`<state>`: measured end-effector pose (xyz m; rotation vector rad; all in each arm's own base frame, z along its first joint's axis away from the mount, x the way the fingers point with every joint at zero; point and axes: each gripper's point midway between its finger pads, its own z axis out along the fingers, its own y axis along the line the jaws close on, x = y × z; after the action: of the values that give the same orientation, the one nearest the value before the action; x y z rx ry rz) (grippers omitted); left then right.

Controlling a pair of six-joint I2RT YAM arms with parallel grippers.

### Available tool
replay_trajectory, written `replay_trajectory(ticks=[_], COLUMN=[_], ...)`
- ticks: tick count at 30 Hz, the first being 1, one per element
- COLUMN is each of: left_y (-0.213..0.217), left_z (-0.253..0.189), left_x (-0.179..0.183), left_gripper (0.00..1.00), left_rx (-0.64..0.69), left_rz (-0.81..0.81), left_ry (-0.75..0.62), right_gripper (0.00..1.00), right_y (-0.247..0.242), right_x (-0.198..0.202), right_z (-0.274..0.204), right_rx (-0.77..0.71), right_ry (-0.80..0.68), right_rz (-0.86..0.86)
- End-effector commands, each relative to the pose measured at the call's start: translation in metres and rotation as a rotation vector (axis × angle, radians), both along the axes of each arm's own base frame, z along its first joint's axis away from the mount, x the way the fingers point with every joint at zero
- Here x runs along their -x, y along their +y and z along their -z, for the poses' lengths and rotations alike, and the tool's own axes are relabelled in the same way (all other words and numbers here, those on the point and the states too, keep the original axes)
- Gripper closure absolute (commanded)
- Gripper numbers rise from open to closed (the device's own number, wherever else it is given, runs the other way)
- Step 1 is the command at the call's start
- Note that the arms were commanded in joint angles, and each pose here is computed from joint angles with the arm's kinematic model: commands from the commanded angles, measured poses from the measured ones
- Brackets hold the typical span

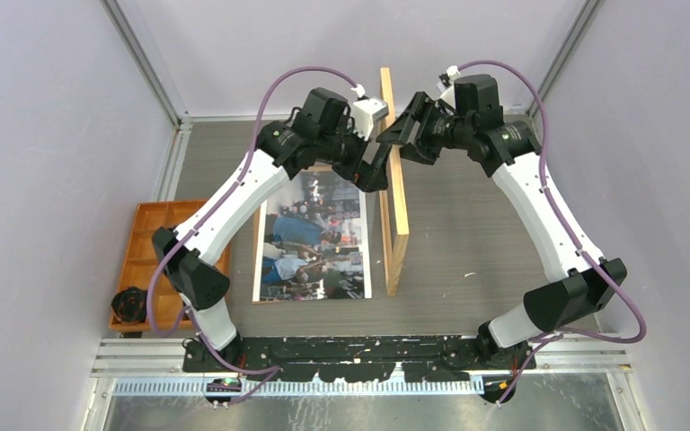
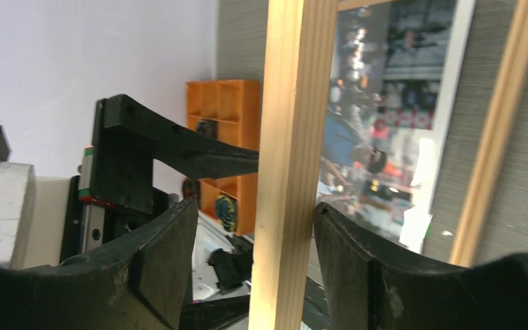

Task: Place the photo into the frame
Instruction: Turn over the photo frame at the center of the board.

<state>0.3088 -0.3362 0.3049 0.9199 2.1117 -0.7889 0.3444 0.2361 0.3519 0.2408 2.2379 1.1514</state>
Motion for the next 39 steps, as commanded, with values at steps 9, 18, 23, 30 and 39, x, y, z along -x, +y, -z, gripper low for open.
replay_trajectory(ticks=[9,18,23,30,39], left_y=[0.005,0.052,0.062,0.047,0.025], left_z=[-0.001,0.059,0.126,0.178,0.227], left_x=[-0.008,-0.046,-0.058,-0.066,-0.079], left_gripper=[0.0,0.0,0.0,0.0,0.0], left_rx=[-0.058,-0.207,-0.344,-0.412,-0.561], left_rz=[-0.015,-0.091,-0.076,-0.064,-0.062], left_ry=[-0.061,-0.07,-0.058,-0.023,-0.101], right_gripper=[0.56,0.79,0.87,0.97,0.99], right_y=[-0.062,-0.118,-0.142,-0.163,-0.179], right_x=[0.013,0.018,0.026,0.04,0.051], right_z=[0.006,0.033,0.049,0.062,0.084], right_rx=[0.403,0.68,0.796,0.873,0.965], right_ry=[-0.045,-0.005,0.029,0.042,0.069], right_rz=[0.061,0.185,0.227,0.269,0.263])
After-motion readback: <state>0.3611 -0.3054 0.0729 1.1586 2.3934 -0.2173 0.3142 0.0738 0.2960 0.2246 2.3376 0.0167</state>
